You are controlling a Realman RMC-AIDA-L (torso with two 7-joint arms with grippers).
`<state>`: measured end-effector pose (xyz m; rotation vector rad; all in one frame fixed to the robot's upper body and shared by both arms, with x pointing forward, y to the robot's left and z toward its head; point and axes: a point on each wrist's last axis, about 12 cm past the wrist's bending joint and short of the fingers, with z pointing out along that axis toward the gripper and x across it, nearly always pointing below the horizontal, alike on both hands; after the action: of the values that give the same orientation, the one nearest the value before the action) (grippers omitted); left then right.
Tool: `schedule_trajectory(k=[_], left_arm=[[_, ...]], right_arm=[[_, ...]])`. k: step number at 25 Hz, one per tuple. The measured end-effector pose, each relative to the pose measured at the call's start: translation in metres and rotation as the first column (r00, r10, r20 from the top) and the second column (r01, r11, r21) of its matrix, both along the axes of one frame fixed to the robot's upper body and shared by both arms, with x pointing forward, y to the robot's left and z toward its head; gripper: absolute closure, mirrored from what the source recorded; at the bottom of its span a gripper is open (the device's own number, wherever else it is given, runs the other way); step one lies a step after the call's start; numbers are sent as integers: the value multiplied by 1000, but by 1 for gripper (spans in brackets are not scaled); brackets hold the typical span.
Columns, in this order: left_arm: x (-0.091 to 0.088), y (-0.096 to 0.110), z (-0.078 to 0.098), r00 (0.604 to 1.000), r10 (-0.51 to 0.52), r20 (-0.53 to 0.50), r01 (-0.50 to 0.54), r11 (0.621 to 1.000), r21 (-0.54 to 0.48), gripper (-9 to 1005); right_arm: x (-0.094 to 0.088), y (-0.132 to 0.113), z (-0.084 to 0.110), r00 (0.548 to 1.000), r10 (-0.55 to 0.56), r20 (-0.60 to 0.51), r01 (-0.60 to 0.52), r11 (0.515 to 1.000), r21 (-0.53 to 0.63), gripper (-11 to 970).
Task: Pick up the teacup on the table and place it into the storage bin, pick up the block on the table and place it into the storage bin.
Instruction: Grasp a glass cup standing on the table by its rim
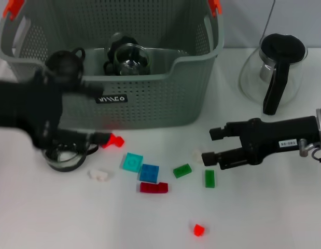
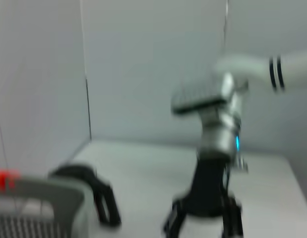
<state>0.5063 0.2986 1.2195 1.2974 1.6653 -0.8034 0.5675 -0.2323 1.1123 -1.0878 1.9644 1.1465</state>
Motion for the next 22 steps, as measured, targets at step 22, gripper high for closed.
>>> schedule_trajectory(k=[22], left_arm=[[40, -25, -78, 997, 76, 10, -62, 719, 693, 149]], right_arm=[[0, 15, -11, 997, -57, -46, 59, 997, 46, 32]])
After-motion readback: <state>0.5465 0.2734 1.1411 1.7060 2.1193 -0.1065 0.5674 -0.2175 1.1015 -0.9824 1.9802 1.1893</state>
